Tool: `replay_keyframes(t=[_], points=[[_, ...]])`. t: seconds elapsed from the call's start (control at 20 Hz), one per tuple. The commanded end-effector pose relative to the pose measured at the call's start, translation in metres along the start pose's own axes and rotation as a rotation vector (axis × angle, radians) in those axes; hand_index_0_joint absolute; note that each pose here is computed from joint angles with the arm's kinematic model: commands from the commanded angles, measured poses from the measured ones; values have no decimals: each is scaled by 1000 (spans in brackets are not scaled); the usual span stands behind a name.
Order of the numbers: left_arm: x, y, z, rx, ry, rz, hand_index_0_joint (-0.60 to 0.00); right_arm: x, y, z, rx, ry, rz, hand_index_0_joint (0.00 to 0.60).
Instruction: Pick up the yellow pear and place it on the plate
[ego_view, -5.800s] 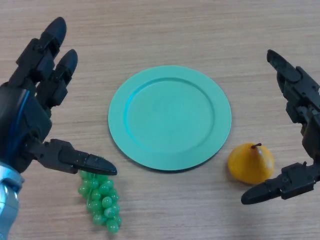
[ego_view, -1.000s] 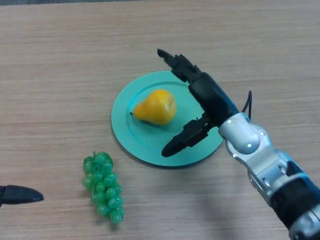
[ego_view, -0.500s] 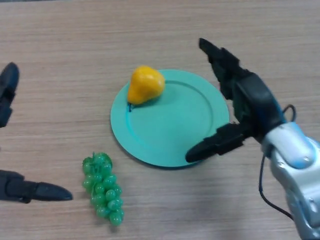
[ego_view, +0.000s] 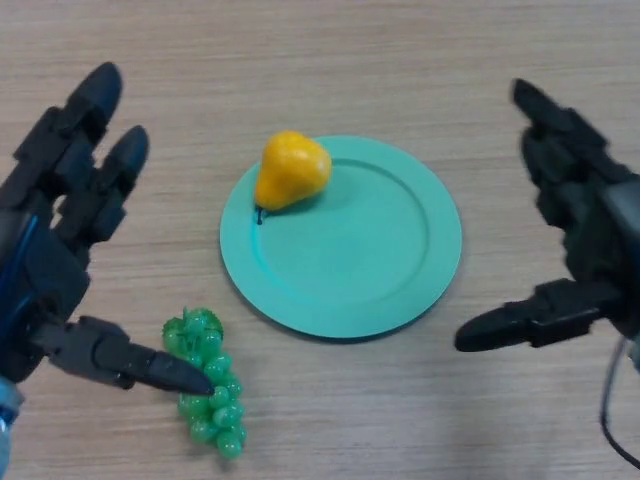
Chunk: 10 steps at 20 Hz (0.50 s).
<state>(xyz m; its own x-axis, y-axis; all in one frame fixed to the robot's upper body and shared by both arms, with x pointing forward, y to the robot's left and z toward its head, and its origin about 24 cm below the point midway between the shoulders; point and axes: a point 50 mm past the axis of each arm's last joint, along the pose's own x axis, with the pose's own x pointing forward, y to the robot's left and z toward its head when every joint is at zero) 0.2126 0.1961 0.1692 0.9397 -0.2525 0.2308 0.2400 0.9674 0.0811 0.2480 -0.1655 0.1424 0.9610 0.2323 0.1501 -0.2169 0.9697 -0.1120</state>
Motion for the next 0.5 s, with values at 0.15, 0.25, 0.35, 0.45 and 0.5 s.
replay_keyframes(t=[0.15, 0.25, 0.35, 0.45, 0.5], points=[[4, 4, 28, 44, -182, 40, 0, -24, -15, 44, -4, -235, -62, 0], [6, 2, 30, 59, -176, 30, 0, -33, -16, 48, -22, -252, -78, 0], [7, 0, 31, 75, -163, 20, 0, -38, -15, 50, -55, -261, -79, 0], [8, -1, 30, 80, -152, 18, 0, -41, -14, 48, -49, -262, -75, 0], [9, -3, 29, 80, -145, 15, 0, -41, -14, 48, -57, -259, -75, 0]])
